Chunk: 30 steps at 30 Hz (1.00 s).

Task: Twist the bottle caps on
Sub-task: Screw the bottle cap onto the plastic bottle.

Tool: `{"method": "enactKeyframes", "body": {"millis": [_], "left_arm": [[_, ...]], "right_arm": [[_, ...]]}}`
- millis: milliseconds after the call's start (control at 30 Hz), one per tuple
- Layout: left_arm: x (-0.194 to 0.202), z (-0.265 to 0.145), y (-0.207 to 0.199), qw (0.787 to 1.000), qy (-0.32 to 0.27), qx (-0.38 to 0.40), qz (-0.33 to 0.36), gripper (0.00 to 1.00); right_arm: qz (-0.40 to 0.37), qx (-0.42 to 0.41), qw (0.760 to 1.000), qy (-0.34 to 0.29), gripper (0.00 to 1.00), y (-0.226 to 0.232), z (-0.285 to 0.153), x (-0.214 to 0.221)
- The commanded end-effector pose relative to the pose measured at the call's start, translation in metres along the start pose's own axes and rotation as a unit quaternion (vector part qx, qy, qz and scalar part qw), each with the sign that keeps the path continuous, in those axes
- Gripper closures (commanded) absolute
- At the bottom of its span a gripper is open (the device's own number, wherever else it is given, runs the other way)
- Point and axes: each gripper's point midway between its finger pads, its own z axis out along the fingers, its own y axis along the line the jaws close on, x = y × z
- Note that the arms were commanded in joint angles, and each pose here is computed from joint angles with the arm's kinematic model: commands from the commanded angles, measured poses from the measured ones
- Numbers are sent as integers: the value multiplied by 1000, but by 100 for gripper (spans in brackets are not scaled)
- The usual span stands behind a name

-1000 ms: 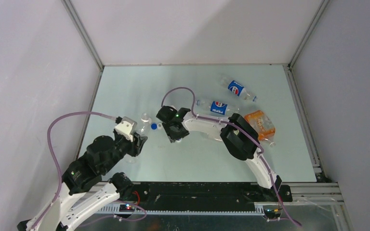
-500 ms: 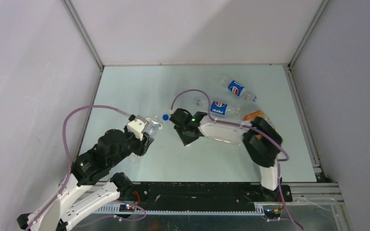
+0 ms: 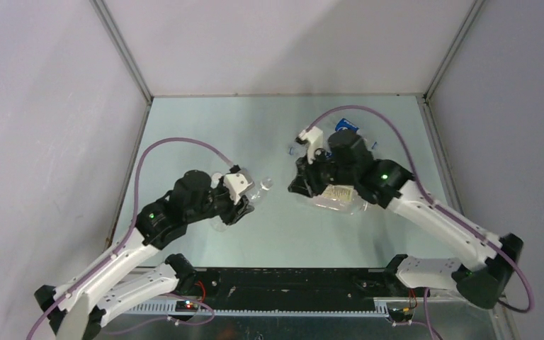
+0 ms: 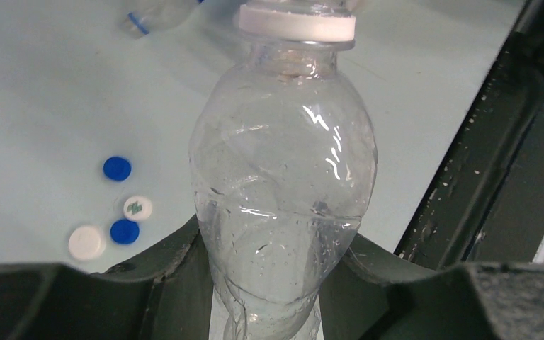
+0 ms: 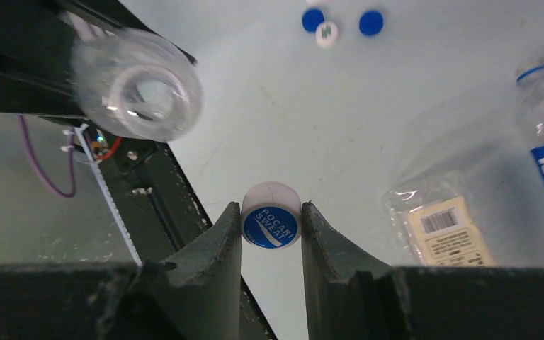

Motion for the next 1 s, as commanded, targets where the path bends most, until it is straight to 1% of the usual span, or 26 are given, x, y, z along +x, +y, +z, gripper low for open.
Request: {"method": "enactKeyframes", "body": {"millis": [0,200,233,367,667,967], "left_arm": [[-47,4,-17,993,-62,72,64,85],[-59,9,-29,986,-62,125,94,84],[-62,8,-30,985,-63,130,98,84],[-61,11,-37,980,-46,159,106,84],[-69,9,-48,973,-53,195,109,86],[-73,9,-58,967,-53,227,105,89]], "right_arm": [[-62,-96,991,-68,100,24,-44,-25],[-163,-161,967,-108,100,49,-74,-31],[-186,-178,960,-113,100,55,-78,-30],[-234,-205,941,-132,100,64,-85,-33],[-299,-204,918,-160,100,65,-88,-42],[-312,-223,910,-156,100,66,-78,-41]]}}
